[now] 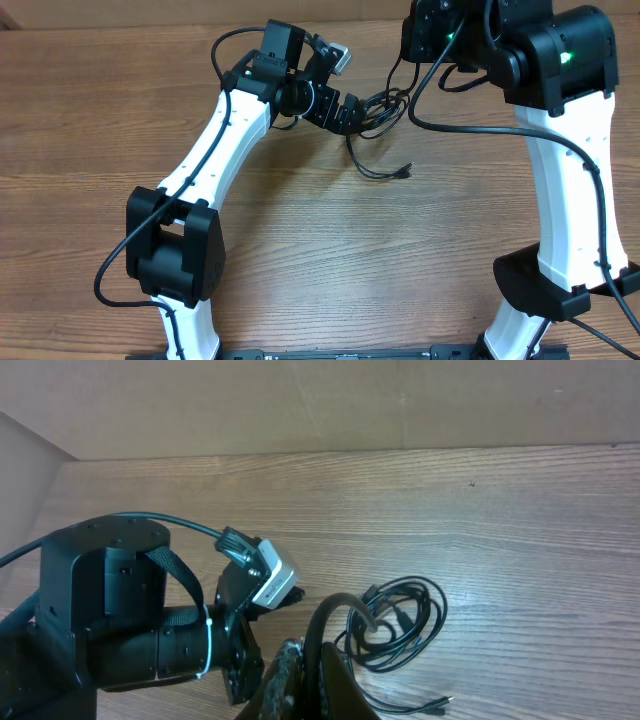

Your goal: Untangle cables

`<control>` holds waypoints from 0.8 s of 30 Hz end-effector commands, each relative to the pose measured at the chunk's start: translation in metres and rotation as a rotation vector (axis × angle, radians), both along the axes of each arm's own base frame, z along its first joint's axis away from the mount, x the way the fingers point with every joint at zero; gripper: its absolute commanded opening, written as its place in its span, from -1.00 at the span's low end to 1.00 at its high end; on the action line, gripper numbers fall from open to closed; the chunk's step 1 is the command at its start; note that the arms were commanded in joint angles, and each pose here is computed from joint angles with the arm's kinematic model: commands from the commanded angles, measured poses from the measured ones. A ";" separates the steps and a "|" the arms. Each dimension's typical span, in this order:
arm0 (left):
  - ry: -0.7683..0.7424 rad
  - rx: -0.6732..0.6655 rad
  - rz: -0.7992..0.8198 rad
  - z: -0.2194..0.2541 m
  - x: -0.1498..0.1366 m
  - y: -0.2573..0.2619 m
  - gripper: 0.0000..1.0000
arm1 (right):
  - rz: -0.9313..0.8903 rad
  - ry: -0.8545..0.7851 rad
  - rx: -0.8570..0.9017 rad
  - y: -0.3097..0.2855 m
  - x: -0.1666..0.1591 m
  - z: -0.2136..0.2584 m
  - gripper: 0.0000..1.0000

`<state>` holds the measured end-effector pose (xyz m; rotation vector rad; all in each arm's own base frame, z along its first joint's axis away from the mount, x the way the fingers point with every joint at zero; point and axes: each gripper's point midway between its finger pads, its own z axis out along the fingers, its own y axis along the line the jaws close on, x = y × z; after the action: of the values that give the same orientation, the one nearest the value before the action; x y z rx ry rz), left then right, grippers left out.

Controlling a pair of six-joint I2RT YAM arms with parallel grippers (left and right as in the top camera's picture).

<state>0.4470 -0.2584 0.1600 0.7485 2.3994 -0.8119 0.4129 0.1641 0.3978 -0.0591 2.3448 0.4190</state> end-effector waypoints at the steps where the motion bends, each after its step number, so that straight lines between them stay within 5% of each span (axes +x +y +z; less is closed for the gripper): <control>1: 0.007 -0.009 -0.009 0.001 -0.003 -0.004 0.99 | -0.001 -0.064 0.028 -0.003 -0.010 0.025 -0.93; 10: 0.022 -0.011 -0.020 0.000 -0.007 -0.005 0.99 | -0.001 -0.064 0.028 -0.003 -0.010 0.025 -0.93; 17: 0.039 0.108 -0.275 -0.022 -0.057 -0.007 0.99 | 0.001 -0.065 0.025 -0.003 -0.009 0.025 -0.93; 24: -0.067 0.178 -0.264 -0.028 -0.039 -0.017 0.99 | 0.002 -0.065 0.026 -0.003 -0.010 0.025 -0.93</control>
<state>0.3999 -0.2732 0.1387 1.1029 2.4112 -0.7410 0.4129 0.1643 0.3979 -0.0600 2.3444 0.4198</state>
